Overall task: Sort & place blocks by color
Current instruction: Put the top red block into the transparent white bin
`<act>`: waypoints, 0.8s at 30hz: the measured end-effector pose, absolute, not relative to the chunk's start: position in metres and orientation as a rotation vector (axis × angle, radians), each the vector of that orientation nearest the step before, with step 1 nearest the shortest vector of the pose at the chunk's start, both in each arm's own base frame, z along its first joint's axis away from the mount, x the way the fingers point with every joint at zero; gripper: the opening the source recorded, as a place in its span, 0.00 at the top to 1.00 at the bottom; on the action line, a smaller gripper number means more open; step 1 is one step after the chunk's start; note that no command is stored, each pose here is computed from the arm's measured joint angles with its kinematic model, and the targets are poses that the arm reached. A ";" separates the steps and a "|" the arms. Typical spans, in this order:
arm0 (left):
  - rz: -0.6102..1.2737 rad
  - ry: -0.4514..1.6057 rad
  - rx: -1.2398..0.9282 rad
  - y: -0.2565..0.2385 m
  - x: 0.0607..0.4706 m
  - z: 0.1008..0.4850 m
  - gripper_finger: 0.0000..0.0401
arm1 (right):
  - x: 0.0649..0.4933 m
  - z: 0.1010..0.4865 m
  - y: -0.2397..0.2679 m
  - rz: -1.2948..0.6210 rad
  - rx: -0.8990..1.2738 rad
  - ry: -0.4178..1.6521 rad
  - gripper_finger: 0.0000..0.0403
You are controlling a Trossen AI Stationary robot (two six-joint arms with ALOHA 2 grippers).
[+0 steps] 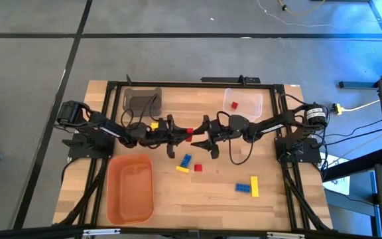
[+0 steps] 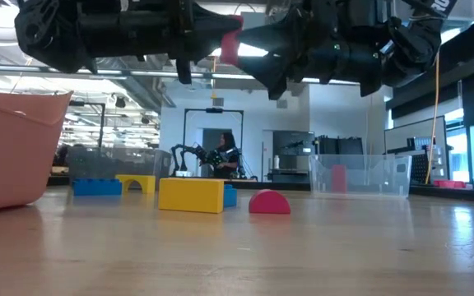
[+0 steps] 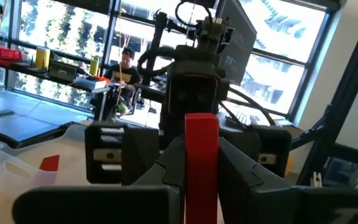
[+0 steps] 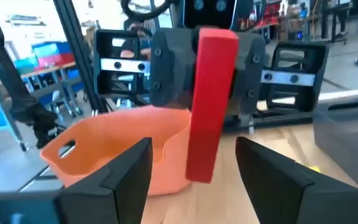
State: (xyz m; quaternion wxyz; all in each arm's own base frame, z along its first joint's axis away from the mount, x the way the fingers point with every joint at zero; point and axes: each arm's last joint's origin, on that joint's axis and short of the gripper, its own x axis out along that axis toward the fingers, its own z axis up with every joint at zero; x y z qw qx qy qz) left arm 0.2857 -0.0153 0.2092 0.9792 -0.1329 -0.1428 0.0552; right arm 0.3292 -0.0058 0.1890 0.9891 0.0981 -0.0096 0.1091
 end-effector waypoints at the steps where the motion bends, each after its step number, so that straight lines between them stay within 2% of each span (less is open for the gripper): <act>1: 0.111 -0.289 -0.267 -0.015 0.287 0.210 0.89 | 0.329 0.189 -0.004 0.224 0.197 -0.020 0.42; 9: 0.110 -0.269 -0.266 -0.020 0.308 0.199 0.89 | 0.332 0.191 0.005 0.248 0.199 -0.008 0.43; 14: 0.106 -0.277 -0.264 -0.019 0.308 0.200 0.89 | 0.333 0.190 0.006 0.246 0.202 0.007 0.50; 18: 0.104 -0.270 -0.240 -0.019 0.308 0.201 0.89 | 0.333 0.190 0.005 0.233 0.221 0.008 0.62; 23: 0.107 -0.261 -0.234 -0.019 0.308 0.200 0.88 | 0.333 0.189 0.004 0.205 0.229 0.018 0.86; 24: 0.108 -0.260 -0.232 -0.019 0.308 0.200 0.87 | 0.333 0.189 0.004 0.204 0.229 0.020 0.85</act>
